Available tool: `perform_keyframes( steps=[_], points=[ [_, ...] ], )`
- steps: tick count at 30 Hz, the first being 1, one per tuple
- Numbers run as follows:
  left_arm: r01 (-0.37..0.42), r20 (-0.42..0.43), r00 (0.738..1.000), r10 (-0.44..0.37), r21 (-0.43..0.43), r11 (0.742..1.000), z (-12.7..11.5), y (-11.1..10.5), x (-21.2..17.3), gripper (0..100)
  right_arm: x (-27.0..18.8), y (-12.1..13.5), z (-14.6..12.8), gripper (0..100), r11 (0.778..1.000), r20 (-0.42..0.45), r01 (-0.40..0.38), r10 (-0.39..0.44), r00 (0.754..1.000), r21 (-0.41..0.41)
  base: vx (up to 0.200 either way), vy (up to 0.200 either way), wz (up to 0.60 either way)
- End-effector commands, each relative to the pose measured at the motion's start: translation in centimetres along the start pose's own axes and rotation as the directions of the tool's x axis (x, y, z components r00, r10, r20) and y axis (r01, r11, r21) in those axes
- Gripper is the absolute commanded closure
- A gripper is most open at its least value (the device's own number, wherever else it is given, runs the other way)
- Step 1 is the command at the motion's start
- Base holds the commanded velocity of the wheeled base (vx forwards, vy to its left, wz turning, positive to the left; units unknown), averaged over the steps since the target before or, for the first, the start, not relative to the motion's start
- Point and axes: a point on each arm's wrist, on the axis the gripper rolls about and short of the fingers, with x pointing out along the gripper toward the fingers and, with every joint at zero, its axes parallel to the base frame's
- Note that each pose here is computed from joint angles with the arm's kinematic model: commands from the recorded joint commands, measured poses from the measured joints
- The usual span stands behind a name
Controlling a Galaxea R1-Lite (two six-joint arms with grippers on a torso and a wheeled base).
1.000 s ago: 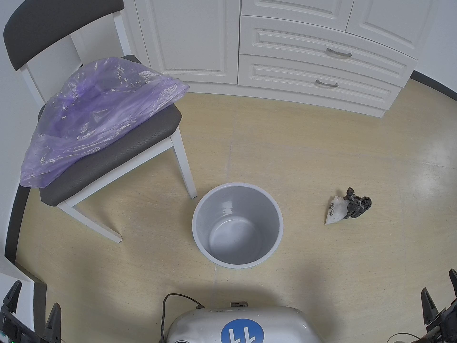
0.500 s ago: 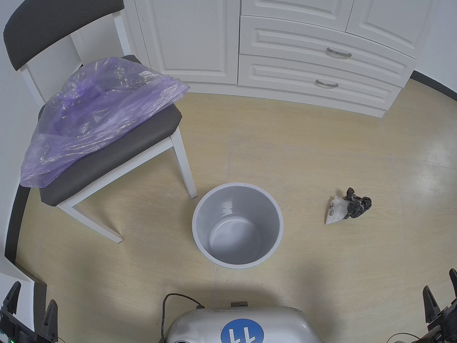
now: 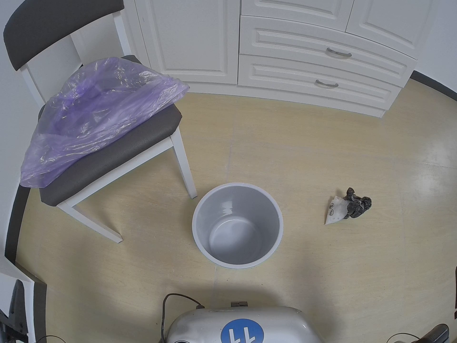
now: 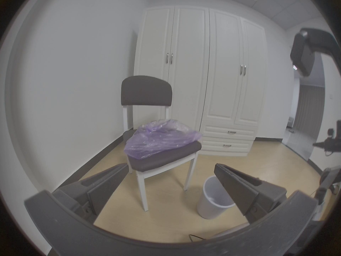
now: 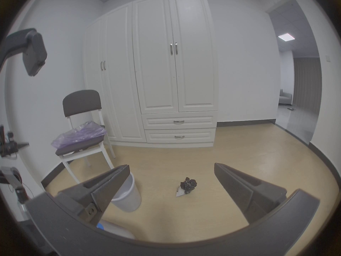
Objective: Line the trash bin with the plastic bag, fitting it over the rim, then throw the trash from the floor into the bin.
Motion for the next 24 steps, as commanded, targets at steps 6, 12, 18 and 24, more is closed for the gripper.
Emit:
perform_keyframes(
  steps=[6, 12, 18, 24],
  points=[
    [-0.072, -0.017, 0.997, 0.072, -0.012, 0.997, 1.8, -0.2, -0.5, 0, 0.1, -0.1, 1.2, 0, 0.995, 0.010, 0.065, -0.066, 0.998, 0.073, 0.000, 0.000, 0.00],
    [-0.075, -0.032, 0.997, 0.075, 0.010, 0.997, 4.5, -0.2, 0.2, 0, 1.3, 0.2, 6.5, 0, 0.981, 0.045, 0.056, -0.065, 0.997, 0.185, 0.000, 0.000, 0.00],
    [-0.094, -0.066, 0.993, 0.101, 0.100, 0.991, 9.5, -0.5, 3.5, 0, 5.3, 0.4, 10.7, 0, 0.982, 0.112, 0.033, -0.055, 0.992, 0.187, 0.000, 0.000, 0.00],
    [-0.171, -0.128, 0.967, 0.221, 0.320, 0.932, 11.0, -0.3, 6.6, 0, 11.1, 0.6, 13.0, 0, 0.986, 0.162, 0.000, -0.028, 0.986, 0.169, 0.000, 0.000, 0.00]
  ],
)
